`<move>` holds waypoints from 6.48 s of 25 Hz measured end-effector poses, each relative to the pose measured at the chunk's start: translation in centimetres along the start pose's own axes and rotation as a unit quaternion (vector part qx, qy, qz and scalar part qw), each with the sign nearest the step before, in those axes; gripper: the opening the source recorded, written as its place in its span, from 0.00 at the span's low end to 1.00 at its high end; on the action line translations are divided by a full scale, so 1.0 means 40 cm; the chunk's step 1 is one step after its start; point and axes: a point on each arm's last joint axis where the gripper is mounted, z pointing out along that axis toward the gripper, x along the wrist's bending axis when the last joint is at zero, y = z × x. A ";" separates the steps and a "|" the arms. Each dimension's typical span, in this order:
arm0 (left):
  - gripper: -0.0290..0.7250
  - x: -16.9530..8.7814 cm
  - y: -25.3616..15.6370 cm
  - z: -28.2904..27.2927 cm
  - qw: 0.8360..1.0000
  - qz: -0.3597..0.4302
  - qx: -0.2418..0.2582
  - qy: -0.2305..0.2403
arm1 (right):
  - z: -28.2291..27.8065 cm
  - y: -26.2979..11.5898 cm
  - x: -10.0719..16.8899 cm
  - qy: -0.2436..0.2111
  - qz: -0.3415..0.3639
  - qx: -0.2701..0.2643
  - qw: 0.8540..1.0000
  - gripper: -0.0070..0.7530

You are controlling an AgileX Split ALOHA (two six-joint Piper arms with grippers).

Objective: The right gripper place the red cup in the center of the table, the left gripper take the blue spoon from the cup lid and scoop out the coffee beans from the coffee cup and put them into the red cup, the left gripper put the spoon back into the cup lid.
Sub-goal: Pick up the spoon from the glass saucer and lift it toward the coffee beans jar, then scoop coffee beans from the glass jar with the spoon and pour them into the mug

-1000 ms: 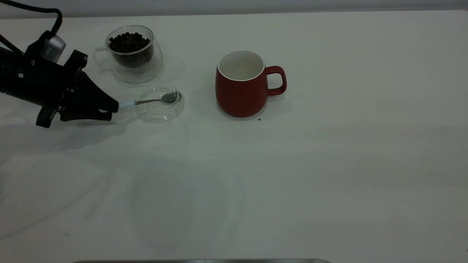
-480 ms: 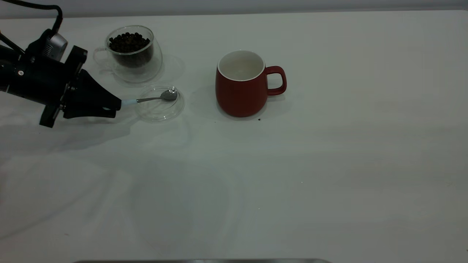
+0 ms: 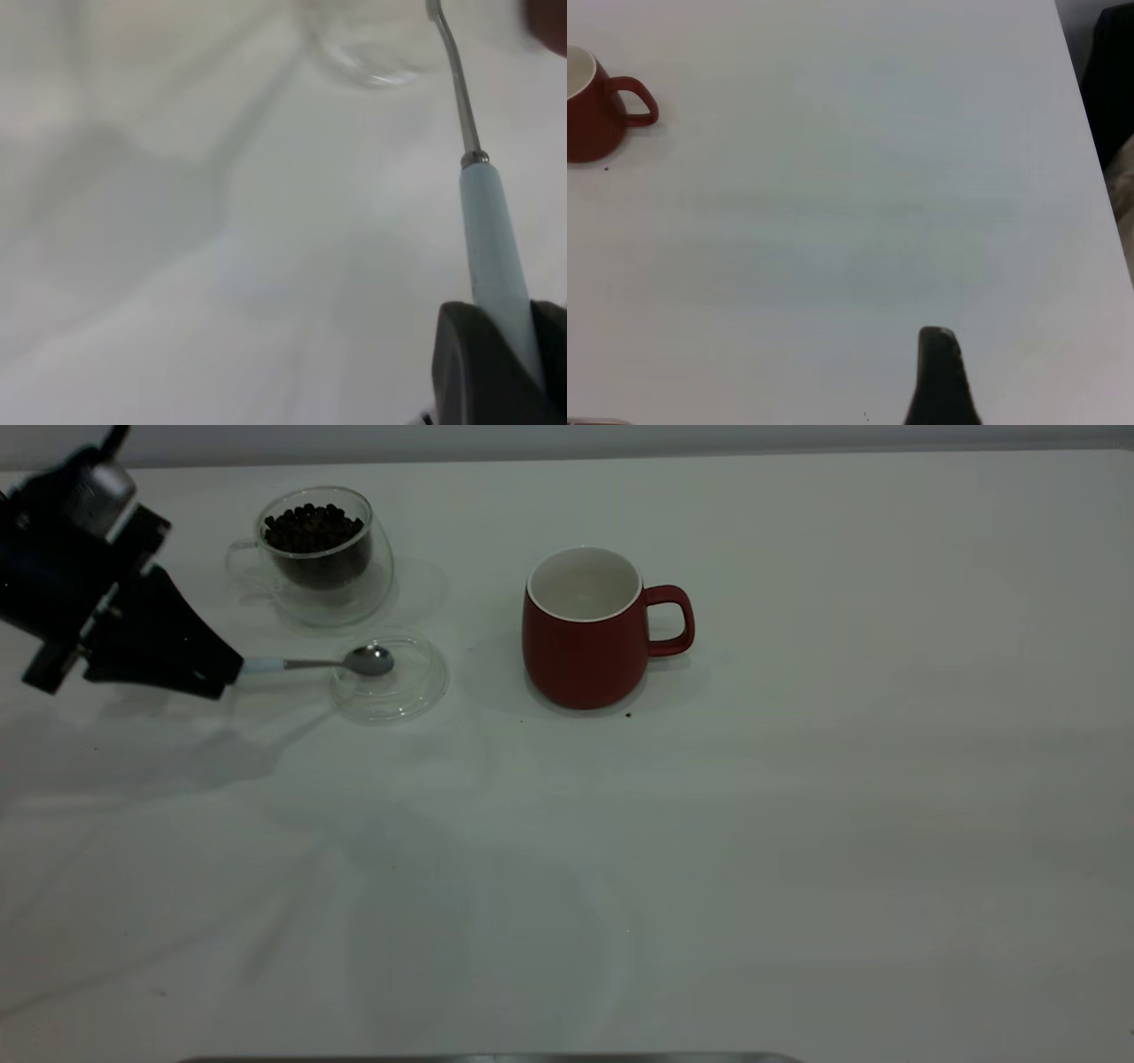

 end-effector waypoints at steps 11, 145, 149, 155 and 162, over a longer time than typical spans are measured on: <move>0.21 -0.092 0.023 -0.134 0.996 0.080 -0.027 -0.027 | 0.000 0.000 0.000 0.000 0.000 0.000 1.000 0.76; 0.21 0.079 0.174 -0.105 0.986 -0.027 -0.067 -0.148 | 0.000 0.000 0.000 0.000 0.000 0.000 1.000 0.76; 0.21 0.041 0.179 -0.072 0.988 -0.012 -0.048 -0.148 | 0.000 0.000 0.000 0.000 0.000 0.000 1.000 0.76; 0.21 -0.021 0.180 -0.013 0.989 0.010 -0.015 -0.149 | 0.000 0.000 0.000 0.000 0.000 0.000 1.000 0.76; 0.21 -0.081 0.178 0.042 0.988 0.031 0.011 -0.154 | 0.000 0.000 0.000 0.000 0.000 0.000 1.000 0.76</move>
